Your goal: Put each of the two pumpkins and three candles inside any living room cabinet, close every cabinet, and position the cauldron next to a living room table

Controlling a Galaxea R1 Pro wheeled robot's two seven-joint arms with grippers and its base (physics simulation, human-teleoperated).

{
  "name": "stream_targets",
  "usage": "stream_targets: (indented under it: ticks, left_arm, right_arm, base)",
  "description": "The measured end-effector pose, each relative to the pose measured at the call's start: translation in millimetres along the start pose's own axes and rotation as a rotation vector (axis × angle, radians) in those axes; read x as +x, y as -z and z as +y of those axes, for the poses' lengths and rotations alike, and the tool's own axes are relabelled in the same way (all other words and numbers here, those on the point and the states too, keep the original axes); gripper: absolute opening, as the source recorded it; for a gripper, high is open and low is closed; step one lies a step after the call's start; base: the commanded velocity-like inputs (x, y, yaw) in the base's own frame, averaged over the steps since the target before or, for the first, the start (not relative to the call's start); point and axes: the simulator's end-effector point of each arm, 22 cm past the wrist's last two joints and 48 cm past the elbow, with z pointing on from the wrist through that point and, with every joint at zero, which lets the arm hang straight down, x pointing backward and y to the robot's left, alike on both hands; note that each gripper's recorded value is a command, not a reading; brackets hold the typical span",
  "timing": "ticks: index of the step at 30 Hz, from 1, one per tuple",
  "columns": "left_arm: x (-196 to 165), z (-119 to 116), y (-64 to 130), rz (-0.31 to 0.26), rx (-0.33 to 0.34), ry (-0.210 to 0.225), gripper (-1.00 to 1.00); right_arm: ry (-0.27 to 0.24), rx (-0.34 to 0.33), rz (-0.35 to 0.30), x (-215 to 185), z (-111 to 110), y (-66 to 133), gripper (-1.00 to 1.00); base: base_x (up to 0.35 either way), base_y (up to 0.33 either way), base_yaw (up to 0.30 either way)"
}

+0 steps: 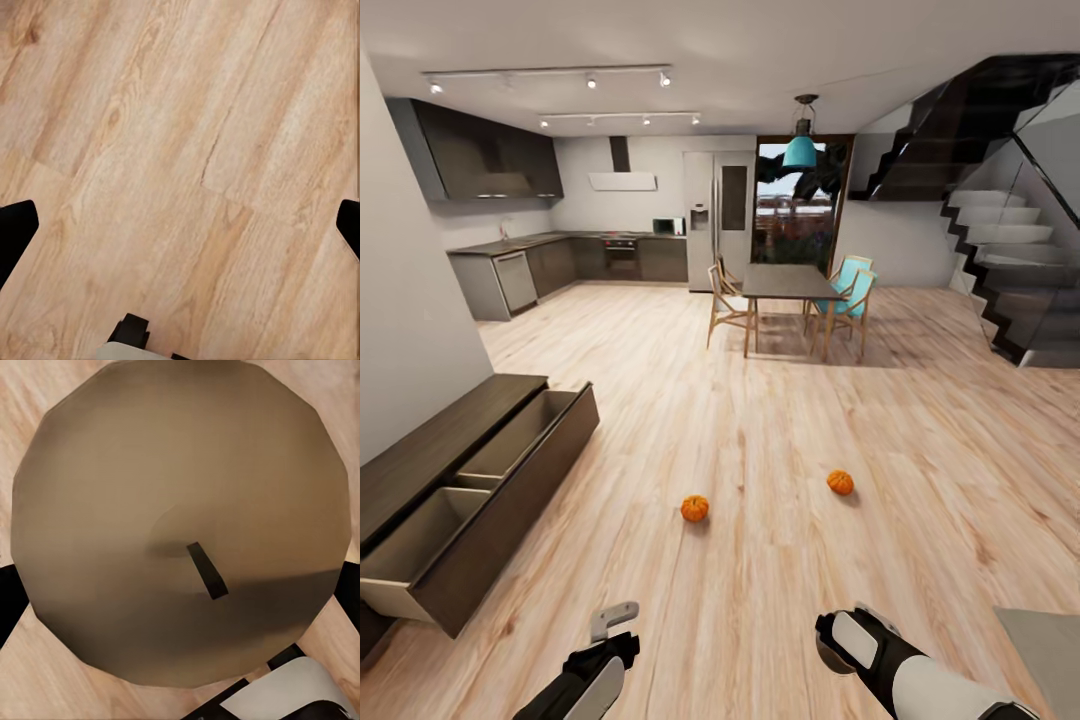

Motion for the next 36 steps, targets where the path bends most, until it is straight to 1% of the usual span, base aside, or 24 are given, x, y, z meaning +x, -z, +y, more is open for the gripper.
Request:
stream_targets:
  ticks: [16,23,32,36]
  left_arm:
    - [0.1,-0.2,0.1,0.0,0.0,-0.001,1.0]
    - [0.2,-0.3,0.0,0.0,0.001,-0.001,1.0]
    - [0.4,-0.5,0.0,0.0,0.001,-0.003,1.0]
    - [0.7,-0.4,-0.2,0.001,0.001,-0.003,1.0]
  right_arm:
    - [0.0,-0.001,0.0,0.3,0.4,0.1,-1.0]
    - [0.001,0.0,0.0,0.1,0.4,0.0,-1.0]
    - [0.0,-0.001,0.0,0.3,0.4,-0.1,-1.0]
    - [0.001,-0.001,0.001,0.8,0.7,-0.2,-1.0]
  base:
    - [0.33,-0.006,-0.005]
    - [0.3,-0.172,-0.011]
    - [0.284,-0.197,-0.195]
    - [0.307,-0.094,-0.062]
